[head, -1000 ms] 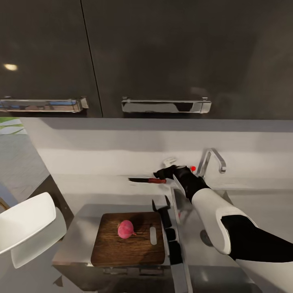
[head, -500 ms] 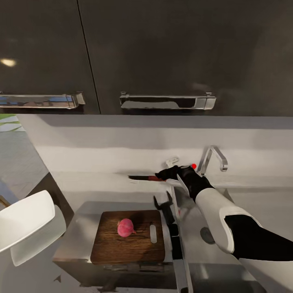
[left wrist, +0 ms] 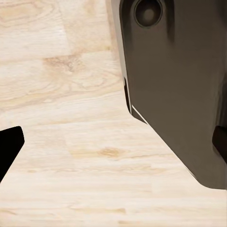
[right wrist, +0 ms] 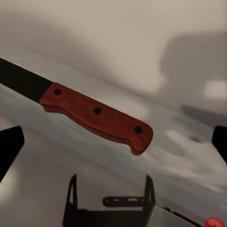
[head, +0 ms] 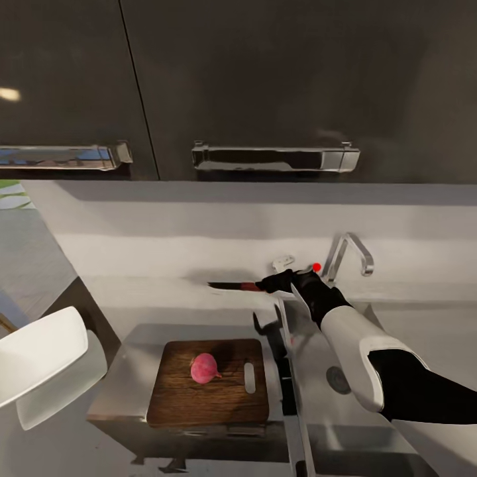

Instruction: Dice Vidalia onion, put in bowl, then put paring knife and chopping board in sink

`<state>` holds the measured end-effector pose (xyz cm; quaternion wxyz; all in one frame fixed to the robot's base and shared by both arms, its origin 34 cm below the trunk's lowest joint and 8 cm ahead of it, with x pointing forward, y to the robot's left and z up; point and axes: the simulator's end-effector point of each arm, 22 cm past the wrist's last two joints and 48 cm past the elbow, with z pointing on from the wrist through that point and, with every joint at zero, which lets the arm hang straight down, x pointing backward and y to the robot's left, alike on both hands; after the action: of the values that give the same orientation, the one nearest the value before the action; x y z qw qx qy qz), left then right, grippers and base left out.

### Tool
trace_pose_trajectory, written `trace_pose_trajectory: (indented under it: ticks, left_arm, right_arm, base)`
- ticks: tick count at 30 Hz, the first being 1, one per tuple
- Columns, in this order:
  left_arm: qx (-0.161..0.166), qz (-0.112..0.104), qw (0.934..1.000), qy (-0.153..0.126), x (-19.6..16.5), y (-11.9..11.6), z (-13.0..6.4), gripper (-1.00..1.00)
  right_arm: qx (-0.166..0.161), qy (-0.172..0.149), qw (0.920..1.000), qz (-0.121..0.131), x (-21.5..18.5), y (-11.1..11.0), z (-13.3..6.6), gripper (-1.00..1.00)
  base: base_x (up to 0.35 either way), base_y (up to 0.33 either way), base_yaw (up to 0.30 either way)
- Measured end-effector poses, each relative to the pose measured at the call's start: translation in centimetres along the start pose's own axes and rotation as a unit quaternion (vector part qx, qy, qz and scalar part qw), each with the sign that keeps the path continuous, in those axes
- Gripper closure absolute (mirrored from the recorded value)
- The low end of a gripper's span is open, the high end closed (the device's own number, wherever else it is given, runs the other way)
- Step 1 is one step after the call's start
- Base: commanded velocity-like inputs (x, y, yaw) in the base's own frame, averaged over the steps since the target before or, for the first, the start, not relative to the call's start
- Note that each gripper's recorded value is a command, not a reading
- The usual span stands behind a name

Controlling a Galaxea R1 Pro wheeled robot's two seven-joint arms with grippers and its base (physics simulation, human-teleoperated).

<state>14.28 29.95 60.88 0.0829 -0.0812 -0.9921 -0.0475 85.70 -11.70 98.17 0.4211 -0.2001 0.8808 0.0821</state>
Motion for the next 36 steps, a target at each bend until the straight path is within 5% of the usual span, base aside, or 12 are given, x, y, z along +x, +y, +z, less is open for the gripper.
trace_pose_trajectory:
  ticks: [36]
  left_arm:
    - [0.001,0.001,1.0000,0.009,0.7,-0.1,0.2,-1.00]
  right_arm:
    - [-0.002,0.009,1.0000,0.001,1.1,0.1,0.9,-1.00]
  base:
    - [0.000,0.000,0.000]
